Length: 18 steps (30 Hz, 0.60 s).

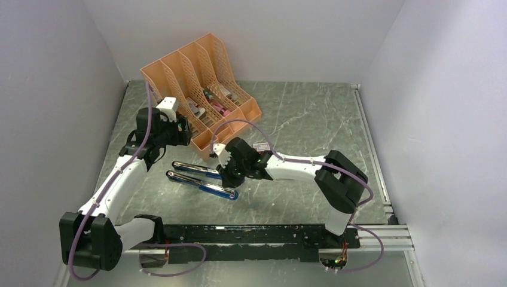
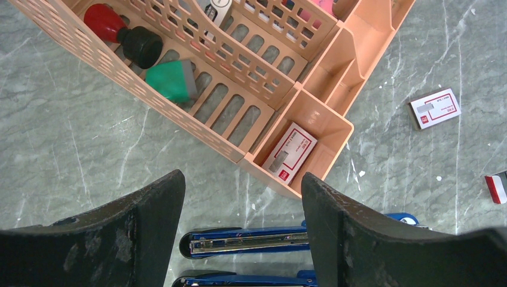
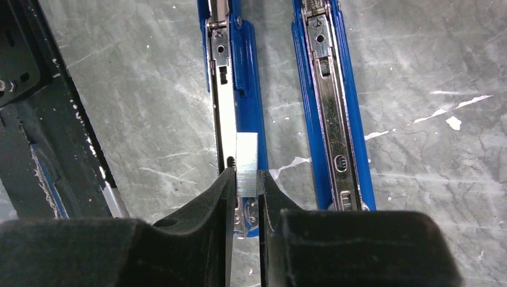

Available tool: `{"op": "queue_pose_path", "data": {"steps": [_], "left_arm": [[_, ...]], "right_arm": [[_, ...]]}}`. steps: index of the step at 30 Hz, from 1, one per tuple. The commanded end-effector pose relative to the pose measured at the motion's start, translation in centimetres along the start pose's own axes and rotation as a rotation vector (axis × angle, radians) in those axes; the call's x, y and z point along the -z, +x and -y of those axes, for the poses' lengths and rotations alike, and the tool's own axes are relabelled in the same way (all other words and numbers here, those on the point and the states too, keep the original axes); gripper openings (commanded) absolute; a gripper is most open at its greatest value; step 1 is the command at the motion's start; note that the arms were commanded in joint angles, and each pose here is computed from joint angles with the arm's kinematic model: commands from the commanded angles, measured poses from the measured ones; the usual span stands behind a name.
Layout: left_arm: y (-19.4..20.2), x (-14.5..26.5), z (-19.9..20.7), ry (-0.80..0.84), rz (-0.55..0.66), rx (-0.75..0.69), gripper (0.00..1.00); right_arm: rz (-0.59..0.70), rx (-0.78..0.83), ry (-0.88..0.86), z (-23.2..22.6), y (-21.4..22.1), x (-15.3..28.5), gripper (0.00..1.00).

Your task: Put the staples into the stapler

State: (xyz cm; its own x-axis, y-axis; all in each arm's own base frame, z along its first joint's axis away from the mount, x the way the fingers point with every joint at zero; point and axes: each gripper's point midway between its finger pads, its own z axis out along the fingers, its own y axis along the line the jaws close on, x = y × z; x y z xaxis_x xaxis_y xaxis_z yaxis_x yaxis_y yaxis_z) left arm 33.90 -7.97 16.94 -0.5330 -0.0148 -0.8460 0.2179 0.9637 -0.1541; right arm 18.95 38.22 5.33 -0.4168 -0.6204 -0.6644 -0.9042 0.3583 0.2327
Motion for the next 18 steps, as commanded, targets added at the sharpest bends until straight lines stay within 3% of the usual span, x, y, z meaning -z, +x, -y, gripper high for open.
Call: {"op": "queue_pose_path", "data": {"steps": [1,18], "left_arm": [[-0.05,0.04,-0.15,0.002,0.003,0.002,0.76],[0.00,0.05,-0.10,0.003,0.003,0.003,0.76]], "right_arm": [[0.082,0.027,-0.049,-1.06,-2.31,0.87,0.00],[0.034,-0.085,-0.040,-1.65,-1.92,1.09,0.00]]}}
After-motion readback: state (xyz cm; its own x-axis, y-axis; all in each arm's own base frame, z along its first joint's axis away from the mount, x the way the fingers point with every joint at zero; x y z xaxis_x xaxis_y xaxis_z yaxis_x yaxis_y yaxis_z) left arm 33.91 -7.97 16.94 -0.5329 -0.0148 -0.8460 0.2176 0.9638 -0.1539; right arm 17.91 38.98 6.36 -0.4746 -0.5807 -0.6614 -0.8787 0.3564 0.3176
